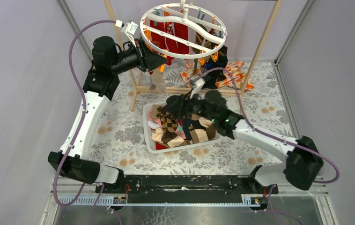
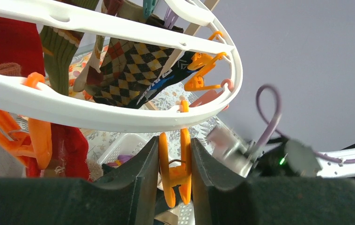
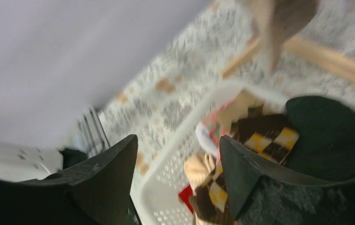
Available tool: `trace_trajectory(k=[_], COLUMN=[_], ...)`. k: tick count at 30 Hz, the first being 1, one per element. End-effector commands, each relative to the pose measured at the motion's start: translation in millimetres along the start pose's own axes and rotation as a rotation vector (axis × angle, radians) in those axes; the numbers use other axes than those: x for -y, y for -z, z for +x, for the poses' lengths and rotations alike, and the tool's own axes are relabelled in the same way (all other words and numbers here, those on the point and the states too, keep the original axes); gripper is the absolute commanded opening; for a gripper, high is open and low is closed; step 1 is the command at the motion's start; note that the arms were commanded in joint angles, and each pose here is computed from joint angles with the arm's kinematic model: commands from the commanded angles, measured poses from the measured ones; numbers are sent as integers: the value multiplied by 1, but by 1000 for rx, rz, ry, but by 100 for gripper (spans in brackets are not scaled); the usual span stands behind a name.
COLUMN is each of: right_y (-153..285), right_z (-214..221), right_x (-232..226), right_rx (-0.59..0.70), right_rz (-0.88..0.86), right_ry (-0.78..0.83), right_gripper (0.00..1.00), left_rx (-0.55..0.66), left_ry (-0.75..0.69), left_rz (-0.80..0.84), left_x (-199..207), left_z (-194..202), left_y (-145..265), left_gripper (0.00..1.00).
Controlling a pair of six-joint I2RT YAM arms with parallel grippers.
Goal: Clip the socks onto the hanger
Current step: Pick up the sock from the bin.
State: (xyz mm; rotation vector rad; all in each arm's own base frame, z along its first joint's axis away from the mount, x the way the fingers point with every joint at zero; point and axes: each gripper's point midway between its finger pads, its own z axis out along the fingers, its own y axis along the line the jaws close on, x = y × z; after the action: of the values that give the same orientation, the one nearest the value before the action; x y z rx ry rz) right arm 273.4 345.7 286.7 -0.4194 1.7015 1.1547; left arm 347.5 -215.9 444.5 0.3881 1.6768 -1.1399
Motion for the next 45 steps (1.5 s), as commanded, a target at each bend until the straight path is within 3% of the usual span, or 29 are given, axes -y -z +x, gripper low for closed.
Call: trace_trajectory(k=[1, 5, 13, 28, 37, 45], right_y=[-23, -39, -64, -94, -96, -89], right_z=[36, 65, 89, 101, 104, 71], right_x=[0, 19, 37, 81, 88, 68], right_rx=[-113, -176, -218, -333, -352, -233], right_rz=[95, 236, 329, 511, 563, 547], right_ry=[213, 351, 482, 666, 677, 636], right_gripper=[72, 73, 75, 66, 50, 8], left_rx=[2, 4, 2, -12, -15, -18], left_ry=[-6, -2, 7, 10, 4, -2], left_rz=[23, 24, 18, 29, 37, 36], left_x=[8, 8, 7, 6, 7, 6], left_z=[-5, -6, -4, -1, -1, 1], left_y=[2, 2, 1, 0, -1, 0], left_gripper=[14, 9, 2, 0, 0, 0])
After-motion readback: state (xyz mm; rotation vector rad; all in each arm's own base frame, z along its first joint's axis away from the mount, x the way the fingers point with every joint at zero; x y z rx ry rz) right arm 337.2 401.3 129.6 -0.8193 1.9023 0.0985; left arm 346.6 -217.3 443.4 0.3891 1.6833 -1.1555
